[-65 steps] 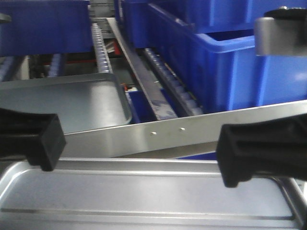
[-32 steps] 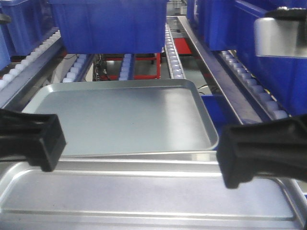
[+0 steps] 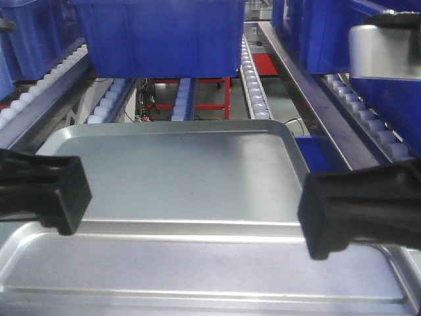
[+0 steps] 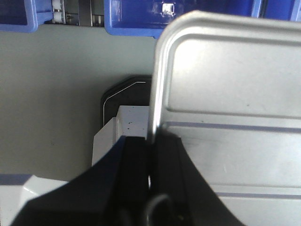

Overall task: Grab silver tray and stack on right shelf
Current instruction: 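Carry the tray over the silver tray already on the shelf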

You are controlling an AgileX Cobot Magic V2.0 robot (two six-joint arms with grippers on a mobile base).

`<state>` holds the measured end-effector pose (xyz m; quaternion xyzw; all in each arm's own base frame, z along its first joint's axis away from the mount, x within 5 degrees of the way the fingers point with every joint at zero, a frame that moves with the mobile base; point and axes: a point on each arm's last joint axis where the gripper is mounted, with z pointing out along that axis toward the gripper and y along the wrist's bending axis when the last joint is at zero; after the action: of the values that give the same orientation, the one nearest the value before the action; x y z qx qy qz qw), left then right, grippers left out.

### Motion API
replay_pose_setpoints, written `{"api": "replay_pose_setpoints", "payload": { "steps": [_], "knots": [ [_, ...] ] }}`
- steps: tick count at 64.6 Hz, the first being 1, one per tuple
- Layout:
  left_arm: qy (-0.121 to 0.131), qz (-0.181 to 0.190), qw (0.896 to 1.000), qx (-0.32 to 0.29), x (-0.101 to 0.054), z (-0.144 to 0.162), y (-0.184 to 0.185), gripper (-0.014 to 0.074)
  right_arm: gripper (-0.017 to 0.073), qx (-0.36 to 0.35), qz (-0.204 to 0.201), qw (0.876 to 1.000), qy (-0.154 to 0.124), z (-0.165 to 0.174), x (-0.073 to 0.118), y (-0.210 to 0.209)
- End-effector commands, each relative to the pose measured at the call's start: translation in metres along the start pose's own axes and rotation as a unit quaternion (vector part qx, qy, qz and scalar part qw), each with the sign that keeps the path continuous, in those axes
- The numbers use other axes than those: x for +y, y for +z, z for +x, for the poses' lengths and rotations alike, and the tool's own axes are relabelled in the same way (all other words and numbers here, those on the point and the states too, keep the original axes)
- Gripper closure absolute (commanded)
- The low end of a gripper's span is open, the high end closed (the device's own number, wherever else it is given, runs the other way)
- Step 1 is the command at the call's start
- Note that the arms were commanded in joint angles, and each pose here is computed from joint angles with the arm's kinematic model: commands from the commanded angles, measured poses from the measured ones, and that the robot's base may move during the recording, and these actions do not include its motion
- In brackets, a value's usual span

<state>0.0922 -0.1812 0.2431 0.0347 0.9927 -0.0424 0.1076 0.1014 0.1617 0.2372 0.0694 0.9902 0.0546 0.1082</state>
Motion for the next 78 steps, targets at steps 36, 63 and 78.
{"api": "replay_pose_setpoints", "payload": {
  "steps": [36,63,78],
  "knots": [
    [0.01,-0.131,0.991,0.008,0.0265,0.0014,-0.0101,0.0686,0.0501,0.012,0.147,0.989,-0.008,0.0011,-0.0299,-0.0103],
    [0.01,-0.131,0.991,0.008,0.0265,0.0014,-0.0101,0.0686,0.0501,0.008,0.134,0.991,-0.009,0.0004,-0.0276,-0.0096],
    [0.04,-0.114,0.993,0.0,0.0233,-0.0008,-0.0098,0.0685,0.0501,-0.008,0.114,0.993,-0.016,-0.0029,-0.0241,-0.0087]
  ]
}}
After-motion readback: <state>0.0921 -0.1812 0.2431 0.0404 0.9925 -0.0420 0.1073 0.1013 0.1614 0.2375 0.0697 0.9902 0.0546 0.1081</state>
